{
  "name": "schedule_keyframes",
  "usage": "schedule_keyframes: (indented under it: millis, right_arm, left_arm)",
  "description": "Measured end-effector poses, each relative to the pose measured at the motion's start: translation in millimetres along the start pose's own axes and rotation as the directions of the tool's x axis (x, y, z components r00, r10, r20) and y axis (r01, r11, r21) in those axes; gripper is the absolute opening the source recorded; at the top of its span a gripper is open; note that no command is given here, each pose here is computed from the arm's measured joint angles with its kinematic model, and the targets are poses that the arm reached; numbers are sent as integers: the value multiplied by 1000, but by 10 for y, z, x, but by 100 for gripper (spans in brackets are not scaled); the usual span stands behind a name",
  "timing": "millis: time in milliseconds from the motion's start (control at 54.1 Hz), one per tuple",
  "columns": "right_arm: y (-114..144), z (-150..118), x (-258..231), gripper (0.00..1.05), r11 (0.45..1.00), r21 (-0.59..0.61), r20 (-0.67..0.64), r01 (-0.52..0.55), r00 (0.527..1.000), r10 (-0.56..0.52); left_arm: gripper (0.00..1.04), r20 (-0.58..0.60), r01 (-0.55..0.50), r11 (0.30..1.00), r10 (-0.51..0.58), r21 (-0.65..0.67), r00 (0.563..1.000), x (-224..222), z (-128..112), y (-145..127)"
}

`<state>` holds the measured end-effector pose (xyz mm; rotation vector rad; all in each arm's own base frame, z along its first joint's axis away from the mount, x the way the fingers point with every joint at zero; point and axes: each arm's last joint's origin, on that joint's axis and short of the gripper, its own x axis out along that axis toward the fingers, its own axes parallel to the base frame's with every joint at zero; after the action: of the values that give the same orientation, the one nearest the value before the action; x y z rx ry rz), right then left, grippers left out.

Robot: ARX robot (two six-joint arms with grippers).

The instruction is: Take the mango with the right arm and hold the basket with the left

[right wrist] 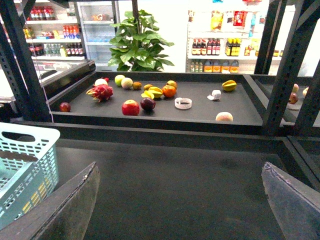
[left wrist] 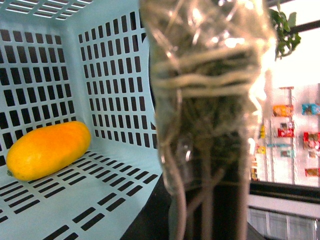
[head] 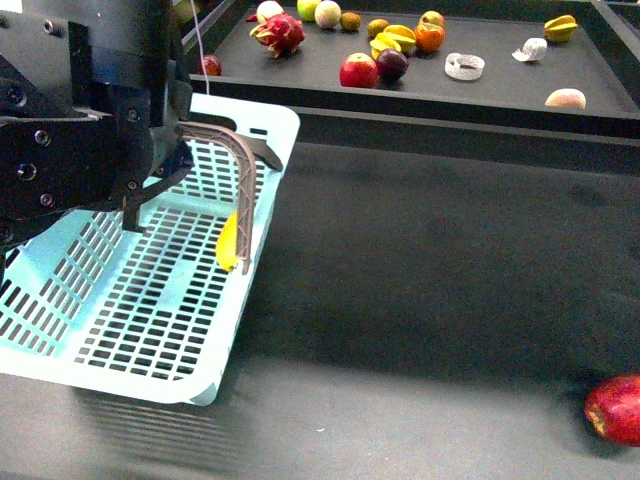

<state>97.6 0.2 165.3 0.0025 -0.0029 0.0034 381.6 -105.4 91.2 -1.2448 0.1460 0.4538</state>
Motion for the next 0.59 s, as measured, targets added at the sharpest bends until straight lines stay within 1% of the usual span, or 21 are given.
schedule_keyframes:
  millis: [111, 222, 240, 259, 333, 388, 425, 499, 573, 591]
  right_arm:
    - [0, 0, 0, 96, 1000, 0, 0, 0, 1000, 0]
    - [0, 0, 0, 96, 1000, 0, 0, 0, 1000, 0]
    - [0, 0, 0, 96, 1000, 0, 0, 0, 1000, 0]
    - [0, 0, 0, 96, 1000, 0, 0, 0, 1000, 0]
    - [0, 0, 0, 96, 1000, 0, 0, 0, 1000, 0]
    - [0, 0, 0, 96, 1000, 0, 0, 0, 1000, 0]
    - [0, 0, 0, 96, 1000, 0, 0, 0, 1000, 0]
    - [0, 0, 0, 96, 1000, 0, 0, 0, 1000, 0]
    - [0, 0, 0, 96, 1000, 0, 0, 0, 1000, 0]
    - [0, 0, 0, 96, 1000, 0, 0, 0, 1000, 0]
  left_arm:
    - [5, 19, -21, 999, 21, -30, 1000, 148, 46, 45]
    - [5, 5, -54, 998, 54, -22, 999, 256, 15, 35]
    - [9, 2, -57, 998, 57, -28, 998, 266, 10, 26]
    - [14, -2, -65, 998, 65, -25, 998, 283, 0, 19]
    - [29, -13, -90, 996, 90, -12, 996, 320, -27, 34]
    - [36, -18, -101, 995, 101, -8, 995, 330, -39, 47]
    - [43, -18, -106, 994, 106, -7, 994, 336, -45, 60]
    - [54, -20, -114, 993, 114, -3, 993, 340, -48, 75]
    - [68, -19, -123, 992, 123, 2, 992, 342, -39, 100]
    - [70, -19, -125, 992, 125, 2, 992, 341, -36, 107]
